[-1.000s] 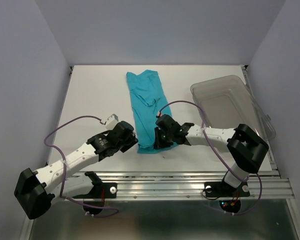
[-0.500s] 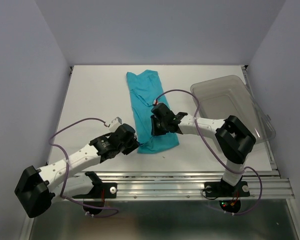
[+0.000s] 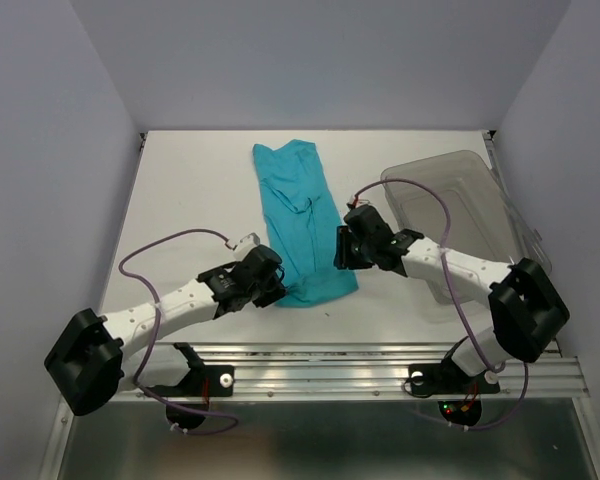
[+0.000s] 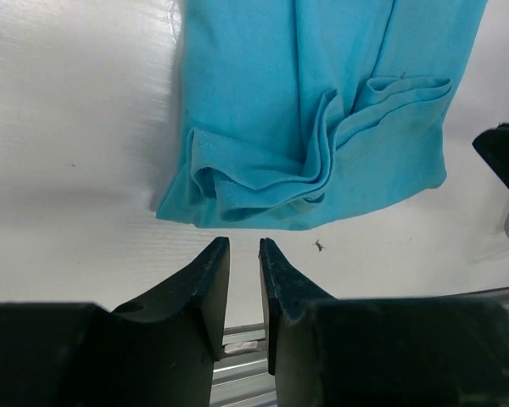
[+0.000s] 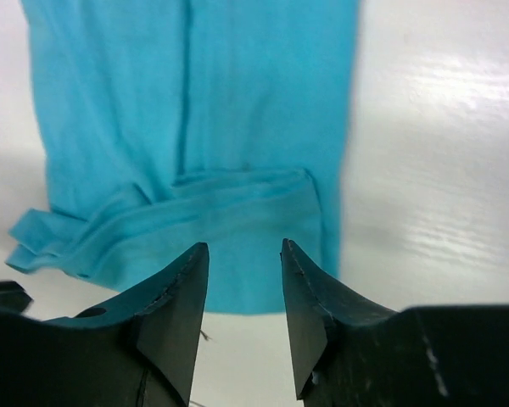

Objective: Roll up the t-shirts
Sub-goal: Roll the T-shirt to the center of the board.

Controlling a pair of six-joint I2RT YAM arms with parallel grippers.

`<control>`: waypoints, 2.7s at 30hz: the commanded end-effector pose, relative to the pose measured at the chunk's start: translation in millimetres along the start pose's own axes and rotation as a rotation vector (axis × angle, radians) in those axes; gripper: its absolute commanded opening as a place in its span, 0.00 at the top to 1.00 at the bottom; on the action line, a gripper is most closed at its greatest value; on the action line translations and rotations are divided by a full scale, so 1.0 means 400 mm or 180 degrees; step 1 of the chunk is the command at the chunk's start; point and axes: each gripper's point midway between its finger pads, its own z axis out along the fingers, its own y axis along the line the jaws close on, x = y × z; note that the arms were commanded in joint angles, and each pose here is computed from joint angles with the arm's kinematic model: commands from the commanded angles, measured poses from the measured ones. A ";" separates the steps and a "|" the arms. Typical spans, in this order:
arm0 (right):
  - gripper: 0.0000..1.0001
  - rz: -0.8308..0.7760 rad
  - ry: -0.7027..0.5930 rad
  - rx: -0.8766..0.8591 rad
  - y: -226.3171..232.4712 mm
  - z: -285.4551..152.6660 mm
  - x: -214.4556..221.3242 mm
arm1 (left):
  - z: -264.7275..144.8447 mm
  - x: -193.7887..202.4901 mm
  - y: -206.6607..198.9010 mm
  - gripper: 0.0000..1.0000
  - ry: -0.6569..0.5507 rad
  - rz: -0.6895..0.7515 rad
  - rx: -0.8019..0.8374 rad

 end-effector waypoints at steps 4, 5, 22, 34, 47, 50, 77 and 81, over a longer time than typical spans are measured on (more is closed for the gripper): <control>0.51 0.0129 0.0107 0.0146 -0.101 -0.044 0.061 | -0.012 0.003 0.050 0.48 -0.0128 0.0028 0.0017; 0.51 0.0161 0.0131 0.0148 -0.109 -0.044 0.067 | -0.004 0.012 0.058 0.46 -0.0111 -0.0011 0.0029; 0.53 0.0399 0.0450 -0.0025 -0.128 0.007 0.153 | 0.082 0.035 0.066 0.57 -0.0083 -0.0110 -0.0034; 0.99 0.0449 0.0270 -0.0021 -0.129 -0.012 0.129 | 0.057 0.010 0.078 1.00 -0.0241 -0.0313 -0.0115; 0.99 0.0387 0.0164 -0.0223 -0.087 -0.052 0.078 | -0.008 -0.012 0.048 1.00 -0.0296 -0.0459 0.0121; 0.99 0.0413 0.0271 -0.0271 -0.089 -0.042 0.111 | 0.009 0.022 0.073 1.00 -0.0144 -0.0491 0.0078; 0.87 0.0231 0.0173 -0.0281 -0.047 -0.002 0.015 | 0.051 -0.071 -0.067 1.00 -0.0335 0.0035 -0.0118; 0.88 0.0169 0.0280 -0.0179 -0.068 0.038 0.043 | 0.085 -0.070 -0.026 1.00 -0.0315 0.0051 -0.0282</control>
